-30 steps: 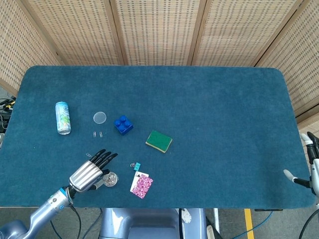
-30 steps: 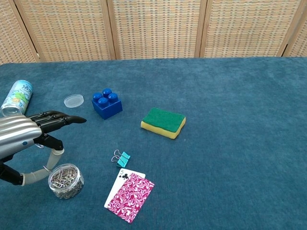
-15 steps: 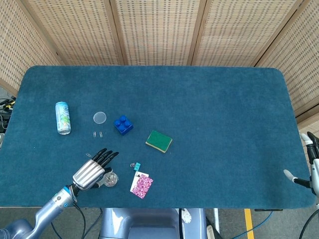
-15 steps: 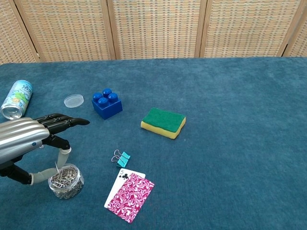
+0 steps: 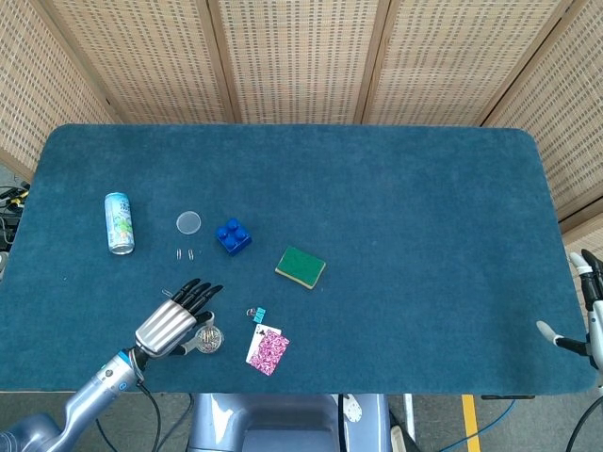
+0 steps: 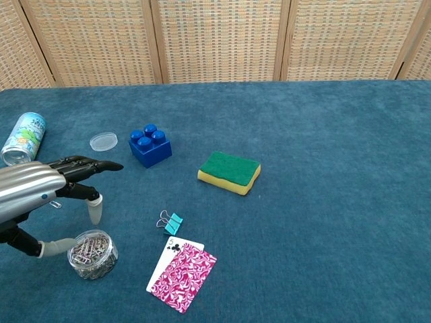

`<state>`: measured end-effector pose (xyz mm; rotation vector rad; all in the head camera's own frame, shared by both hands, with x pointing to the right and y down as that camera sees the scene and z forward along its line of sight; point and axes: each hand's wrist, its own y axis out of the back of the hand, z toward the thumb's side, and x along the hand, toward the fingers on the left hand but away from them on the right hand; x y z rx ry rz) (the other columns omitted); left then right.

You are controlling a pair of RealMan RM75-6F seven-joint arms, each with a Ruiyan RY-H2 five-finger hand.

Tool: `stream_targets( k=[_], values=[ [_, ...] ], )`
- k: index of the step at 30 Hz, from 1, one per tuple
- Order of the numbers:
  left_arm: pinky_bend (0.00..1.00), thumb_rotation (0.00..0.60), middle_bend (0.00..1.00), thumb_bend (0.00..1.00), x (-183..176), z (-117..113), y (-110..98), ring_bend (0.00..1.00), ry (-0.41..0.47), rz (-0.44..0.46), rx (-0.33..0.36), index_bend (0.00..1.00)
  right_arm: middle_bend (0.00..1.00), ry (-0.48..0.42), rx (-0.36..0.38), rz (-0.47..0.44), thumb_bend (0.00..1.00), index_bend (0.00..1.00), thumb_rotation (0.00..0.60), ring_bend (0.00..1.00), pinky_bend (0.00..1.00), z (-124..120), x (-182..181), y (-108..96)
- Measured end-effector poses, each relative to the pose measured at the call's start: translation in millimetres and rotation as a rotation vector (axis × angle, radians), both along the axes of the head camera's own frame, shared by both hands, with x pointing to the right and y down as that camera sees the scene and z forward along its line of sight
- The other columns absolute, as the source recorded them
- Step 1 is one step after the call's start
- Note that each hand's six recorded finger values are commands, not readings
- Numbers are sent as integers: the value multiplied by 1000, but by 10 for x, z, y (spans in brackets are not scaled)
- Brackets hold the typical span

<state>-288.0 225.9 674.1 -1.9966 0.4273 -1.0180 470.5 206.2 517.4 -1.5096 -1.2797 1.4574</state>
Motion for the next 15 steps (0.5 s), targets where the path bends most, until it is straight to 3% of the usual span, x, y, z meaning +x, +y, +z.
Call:
stream_targets(
  k=[6, 15],
  values=[
    [0, 600, 0, 318, -211, -3, -275, 0, -42, -57, 43, 445, 0, 0, -6, -1, 0, 0, 600, 0, 0, 17, -5, -5],
    [0, 600, 0, 316, -600, 304, -676, 0, -159, -126, 44, 497, 0, 9, -14, 0, 0, 0, 600, 0, 0, 46, -5, -12]
  ],
)
